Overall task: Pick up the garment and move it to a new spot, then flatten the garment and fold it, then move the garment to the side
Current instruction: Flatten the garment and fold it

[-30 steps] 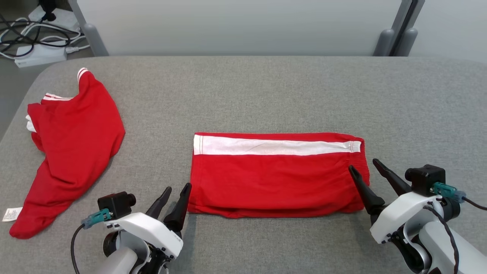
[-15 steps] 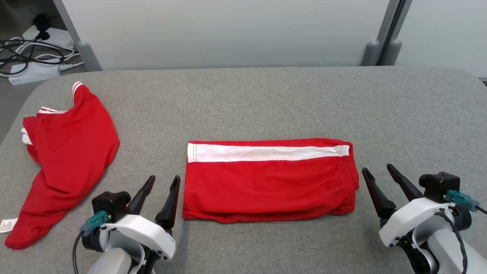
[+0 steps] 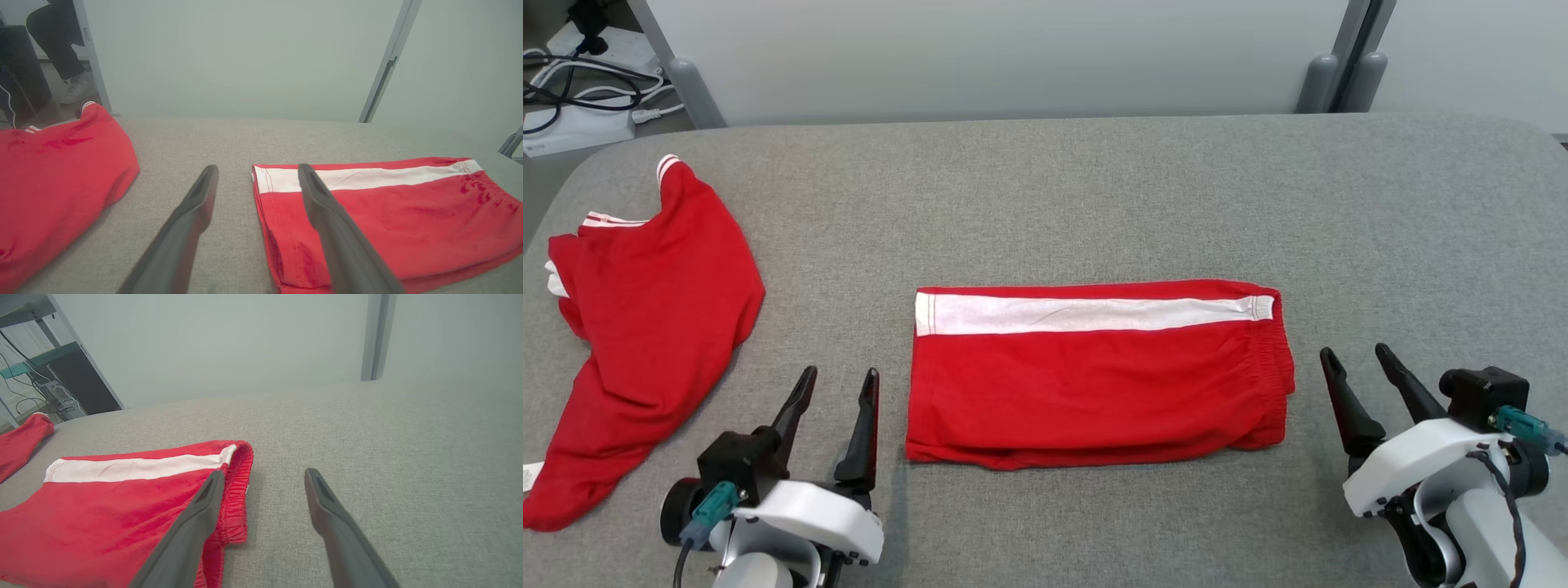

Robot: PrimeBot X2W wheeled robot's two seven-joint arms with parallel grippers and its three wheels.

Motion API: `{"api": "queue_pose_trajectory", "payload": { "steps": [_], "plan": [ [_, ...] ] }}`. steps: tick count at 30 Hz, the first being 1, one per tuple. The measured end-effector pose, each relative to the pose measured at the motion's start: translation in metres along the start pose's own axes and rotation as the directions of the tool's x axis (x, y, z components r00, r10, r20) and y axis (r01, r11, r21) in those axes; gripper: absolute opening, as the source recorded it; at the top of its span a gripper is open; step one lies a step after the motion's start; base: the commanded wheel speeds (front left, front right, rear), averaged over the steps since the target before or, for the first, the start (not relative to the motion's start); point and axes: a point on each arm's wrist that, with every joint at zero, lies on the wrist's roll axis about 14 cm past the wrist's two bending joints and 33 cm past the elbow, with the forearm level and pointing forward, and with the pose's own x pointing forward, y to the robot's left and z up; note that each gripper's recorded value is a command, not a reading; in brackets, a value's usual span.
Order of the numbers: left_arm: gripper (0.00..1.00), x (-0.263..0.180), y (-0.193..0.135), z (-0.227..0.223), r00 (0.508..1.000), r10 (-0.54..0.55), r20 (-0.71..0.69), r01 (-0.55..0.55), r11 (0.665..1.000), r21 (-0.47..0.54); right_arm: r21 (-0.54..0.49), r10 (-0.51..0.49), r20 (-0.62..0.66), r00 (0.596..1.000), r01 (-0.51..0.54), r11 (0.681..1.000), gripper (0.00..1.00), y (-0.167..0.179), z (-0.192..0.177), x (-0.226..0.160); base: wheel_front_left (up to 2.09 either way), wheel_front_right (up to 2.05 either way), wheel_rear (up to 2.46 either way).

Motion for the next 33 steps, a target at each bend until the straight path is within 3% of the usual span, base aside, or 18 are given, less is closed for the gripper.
{"api": "queue_pose_trajectory", "payload": {
  "steps": [14,26,33],
  "plan": [
    [1.0,-0.01,0.012,0.003,0.999,0.036,0.022,-0.037,0.997,0.067,-0.003,-0.003,-0.026,1.0,0.003,1.0,1.0,0.0,-0.011,0.003,0.0,0.0,0.0],
    [1.0,-0.009,0.009,0.001,1.0,0.022,0.02,-0.023,0.998,0.055,0.02,-0.006,-0.022,1.0,0.006,1.0,1.0,0.003,-0.011,0.003,0.0,0.0,0.0],
    [1.0,-0.011,0.013,-0.006,1.0,0.03,-0.001,-0.03,0.998,0.059,0.114,0.017,-0.108,0.994,-0.005,0.993,1.0,0.012,-0.032,0.013,0.0,0.0,0.0]
  ]
}}
